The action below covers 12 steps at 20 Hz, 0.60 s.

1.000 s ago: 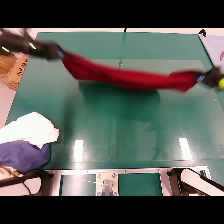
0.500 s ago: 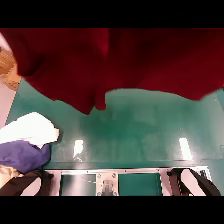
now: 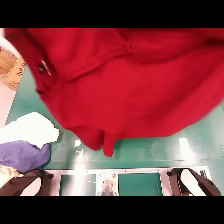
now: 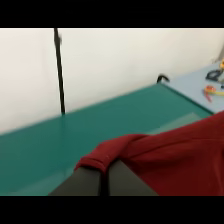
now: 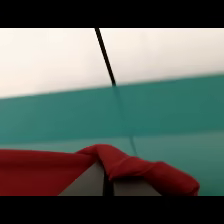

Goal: Fold the shirts.

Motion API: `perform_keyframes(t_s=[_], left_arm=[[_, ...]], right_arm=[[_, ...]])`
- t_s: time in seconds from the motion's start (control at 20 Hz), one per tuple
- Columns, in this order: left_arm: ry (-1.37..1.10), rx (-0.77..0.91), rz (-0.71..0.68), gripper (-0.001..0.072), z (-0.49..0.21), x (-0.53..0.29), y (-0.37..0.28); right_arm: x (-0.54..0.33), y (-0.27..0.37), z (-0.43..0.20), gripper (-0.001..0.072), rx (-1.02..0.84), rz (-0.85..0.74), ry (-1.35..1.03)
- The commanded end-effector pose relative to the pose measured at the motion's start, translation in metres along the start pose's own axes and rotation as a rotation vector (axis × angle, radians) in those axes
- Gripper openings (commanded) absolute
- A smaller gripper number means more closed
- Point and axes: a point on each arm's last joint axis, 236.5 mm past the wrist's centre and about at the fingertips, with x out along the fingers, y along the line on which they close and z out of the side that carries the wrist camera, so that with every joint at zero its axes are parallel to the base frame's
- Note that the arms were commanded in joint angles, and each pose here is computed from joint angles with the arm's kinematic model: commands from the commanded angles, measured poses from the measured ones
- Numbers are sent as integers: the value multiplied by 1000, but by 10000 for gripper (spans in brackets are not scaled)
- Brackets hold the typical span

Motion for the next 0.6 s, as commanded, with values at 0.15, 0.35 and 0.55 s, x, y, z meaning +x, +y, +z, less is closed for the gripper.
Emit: perform_keyframes(t_s=[0.15,0.35,0.55], left_arm=[[346,-207,-28,31,-203,162,79],[439,-302,39,31,-320,241,108],[427,-407,87,33,-358,264,125]], right_arm=[[151,-87,-167,15,241,-32,322],[227,-131,-251,15,404,-65,463],[265,-152,-300,15,519,-67,539]])
